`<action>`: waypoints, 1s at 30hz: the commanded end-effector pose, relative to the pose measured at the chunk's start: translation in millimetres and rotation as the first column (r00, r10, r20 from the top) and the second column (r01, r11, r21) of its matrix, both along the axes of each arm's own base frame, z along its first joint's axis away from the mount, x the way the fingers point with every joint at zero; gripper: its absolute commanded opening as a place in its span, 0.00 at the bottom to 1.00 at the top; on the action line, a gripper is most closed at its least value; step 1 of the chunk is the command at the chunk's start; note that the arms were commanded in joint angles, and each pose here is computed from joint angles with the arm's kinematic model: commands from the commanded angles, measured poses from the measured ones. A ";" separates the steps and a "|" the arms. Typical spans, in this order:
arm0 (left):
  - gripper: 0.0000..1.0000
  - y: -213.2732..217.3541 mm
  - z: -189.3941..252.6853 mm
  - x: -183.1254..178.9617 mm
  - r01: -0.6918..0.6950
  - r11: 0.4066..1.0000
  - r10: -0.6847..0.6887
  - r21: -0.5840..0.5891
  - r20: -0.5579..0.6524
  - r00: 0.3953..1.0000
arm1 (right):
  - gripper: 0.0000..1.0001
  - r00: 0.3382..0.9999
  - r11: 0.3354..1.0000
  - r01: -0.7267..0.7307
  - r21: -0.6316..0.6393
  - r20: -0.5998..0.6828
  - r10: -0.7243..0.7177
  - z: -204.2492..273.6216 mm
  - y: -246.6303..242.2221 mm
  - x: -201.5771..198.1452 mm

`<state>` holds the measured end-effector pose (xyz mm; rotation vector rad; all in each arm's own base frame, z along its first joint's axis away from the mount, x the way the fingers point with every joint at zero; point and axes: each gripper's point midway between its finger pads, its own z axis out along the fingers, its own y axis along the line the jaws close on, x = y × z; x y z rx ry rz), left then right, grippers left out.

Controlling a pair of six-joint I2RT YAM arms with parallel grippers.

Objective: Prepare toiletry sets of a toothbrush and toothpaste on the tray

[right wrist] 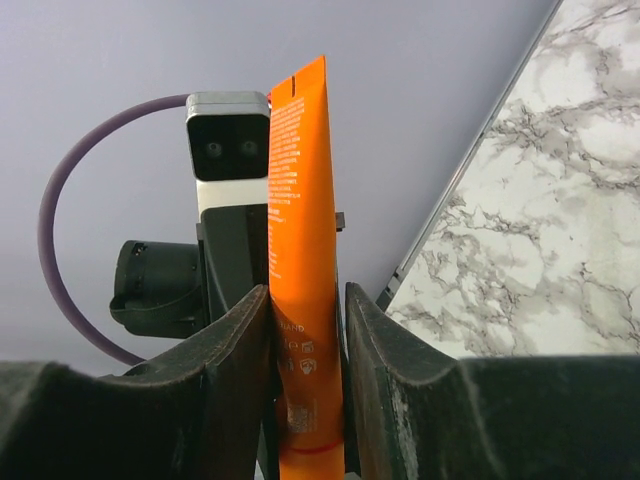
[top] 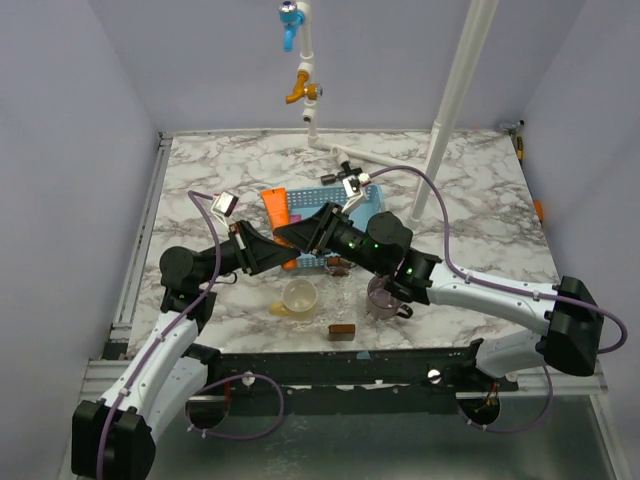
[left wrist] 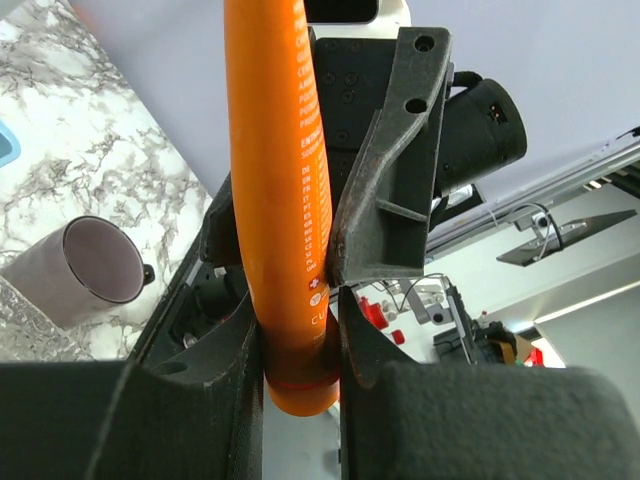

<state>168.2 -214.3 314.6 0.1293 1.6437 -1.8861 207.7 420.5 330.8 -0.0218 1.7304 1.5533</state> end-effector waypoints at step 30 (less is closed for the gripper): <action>0.00 12.5 -21.2 -100.2 0.281 0.916 -0.336 0.286 0.167 0.927 | 0.61 0.878 0.831 -0.141 -0.538 0.319 0.356 36.2 -61.0 -54.0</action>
